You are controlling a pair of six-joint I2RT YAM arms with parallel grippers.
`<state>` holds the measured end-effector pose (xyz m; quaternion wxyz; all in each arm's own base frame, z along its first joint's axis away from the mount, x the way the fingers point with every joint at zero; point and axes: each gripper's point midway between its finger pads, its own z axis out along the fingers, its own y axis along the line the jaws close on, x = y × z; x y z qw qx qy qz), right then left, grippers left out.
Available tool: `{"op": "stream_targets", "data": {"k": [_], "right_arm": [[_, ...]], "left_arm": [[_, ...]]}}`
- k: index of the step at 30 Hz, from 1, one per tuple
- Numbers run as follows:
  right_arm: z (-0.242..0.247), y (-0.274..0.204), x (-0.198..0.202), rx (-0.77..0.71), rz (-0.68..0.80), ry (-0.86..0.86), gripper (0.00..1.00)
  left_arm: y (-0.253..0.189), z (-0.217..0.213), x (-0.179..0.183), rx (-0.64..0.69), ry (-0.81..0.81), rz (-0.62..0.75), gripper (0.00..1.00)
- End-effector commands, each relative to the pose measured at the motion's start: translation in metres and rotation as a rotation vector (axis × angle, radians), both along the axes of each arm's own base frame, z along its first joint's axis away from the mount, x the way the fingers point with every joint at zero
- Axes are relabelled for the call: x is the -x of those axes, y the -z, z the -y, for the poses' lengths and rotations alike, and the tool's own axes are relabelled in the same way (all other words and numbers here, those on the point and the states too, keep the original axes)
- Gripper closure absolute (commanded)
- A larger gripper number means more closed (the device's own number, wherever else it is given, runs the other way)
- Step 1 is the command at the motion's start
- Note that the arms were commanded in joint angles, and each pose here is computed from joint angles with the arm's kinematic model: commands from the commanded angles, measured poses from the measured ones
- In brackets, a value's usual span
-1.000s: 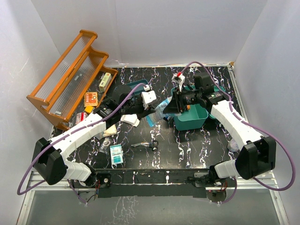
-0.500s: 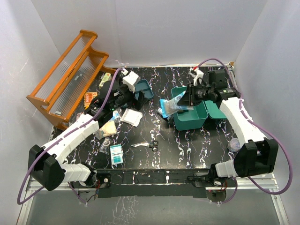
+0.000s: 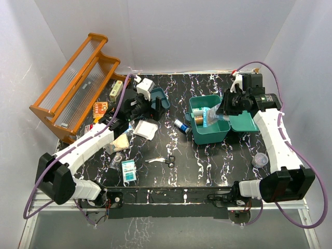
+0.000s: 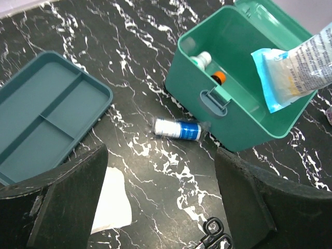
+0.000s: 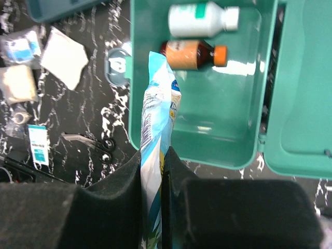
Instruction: Organize the medicine kit
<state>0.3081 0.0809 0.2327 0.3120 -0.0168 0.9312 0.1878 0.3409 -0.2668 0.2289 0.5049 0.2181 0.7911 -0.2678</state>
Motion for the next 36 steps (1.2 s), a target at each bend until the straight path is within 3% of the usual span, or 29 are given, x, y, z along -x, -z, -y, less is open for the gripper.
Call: {"op": "stream_targets", "data": {"k": [1, 20, 31, 35, 36], "right_arm": [[0.008, 0.008, -0.007, 0.048, -0.036, 0.018, 0.98], [-0.034, 0.068, -0.036, -0.002, -0.228, -0.116, 0.98], [-0.048, 0.099, -0.031, -0.046, -0.337, -0.148, 0.9], [-0.046, 0.105, -0.028, 0.0, -0.355, -0.118, 0.84], [-0.046, 0.105, -0.028, -0.003, -0.359, -0.111, 0.78]], "left_arm": [[-0.009, 0.006, 0.001, 0.027, 0.032, 0.0, 0.18], [0.022, -0.001, -0.033, -0.019, -0.048, -0.023, 0.18], [0.04, -0.016, -0.05, -0.04, -0.086, -0.06, 0.17], [0.042, -0.014, -0.054, -0.034, -0.086, -0.065, 0.17], [0.042, -0.013, -0.055, -0.029, -0.081, -0.062, 0.17]]}}
